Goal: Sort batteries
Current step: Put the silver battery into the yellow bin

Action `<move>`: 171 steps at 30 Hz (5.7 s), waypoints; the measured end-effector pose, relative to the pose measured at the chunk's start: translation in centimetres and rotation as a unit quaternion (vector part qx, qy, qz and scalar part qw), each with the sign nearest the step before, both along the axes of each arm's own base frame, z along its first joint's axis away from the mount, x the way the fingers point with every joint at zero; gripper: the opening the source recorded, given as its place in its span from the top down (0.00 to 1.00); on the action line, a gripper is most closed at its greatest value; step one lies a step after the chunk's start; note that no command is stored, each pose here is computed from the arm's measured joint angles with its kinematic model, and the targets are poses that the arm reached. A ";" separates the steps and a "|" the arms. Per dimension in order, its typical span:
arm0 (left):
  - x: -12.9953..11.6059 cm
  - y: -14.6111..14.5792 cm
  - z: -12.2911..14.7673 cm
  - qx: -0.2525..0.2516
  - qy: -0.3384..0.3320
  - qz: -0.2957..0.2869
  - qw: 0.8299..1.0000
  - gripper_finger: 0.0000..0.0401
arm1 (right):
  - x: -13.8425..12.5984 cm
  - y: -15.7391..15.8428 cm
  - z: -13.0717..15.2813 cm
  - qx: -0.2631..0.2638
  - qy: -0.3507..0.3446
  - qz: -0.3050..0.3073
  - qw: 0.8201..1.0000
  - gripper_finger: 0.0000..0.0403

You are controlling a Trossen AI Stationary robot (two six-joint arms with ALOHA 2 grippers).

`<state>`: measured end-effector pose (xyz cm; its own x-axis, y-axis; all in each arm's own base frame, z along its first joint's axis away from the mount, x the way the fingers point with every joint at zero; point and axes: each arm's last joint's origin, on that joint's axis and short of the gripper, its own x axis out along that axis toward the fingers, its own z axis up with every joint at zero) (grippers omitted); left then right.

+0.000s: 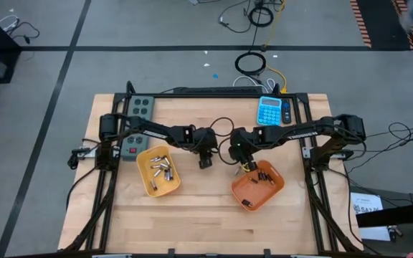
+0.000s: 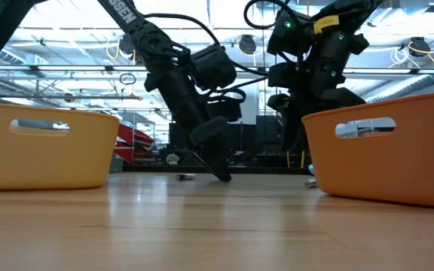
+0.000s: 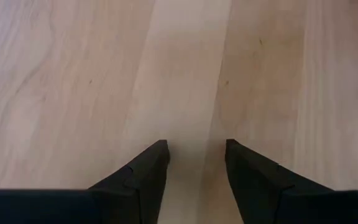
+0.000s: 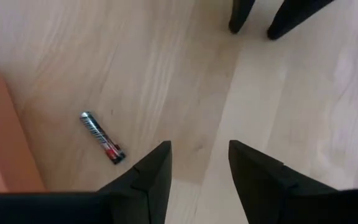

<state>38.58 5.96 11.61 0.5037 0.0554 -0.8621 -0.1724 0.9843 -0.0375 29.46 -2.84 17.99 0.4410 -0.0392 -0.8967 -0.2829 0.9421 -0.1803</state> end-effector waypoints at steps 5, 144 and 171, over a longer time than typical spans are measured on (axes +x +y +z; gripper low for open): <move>-0.2 -0.1 0.1 0.006 0.011 -0.011 1.000 0.72 | -0.2 0.0 -0.1 -0.001 0.011 -0.002 1.000 0.63; -11.9 -8.4 5.2 0.089 0.033 -0.044 0.995 0.60 | 1.9 9.3 -1.9 0.009 0.216 -0.064 0.974 0.60; -16.2 -11.9 8.8 0.186 -0.120 -0.001 0.975 0.60 | 7.8 4.8 -1.3 0.027 -0.060 -0.019 0.998 0.99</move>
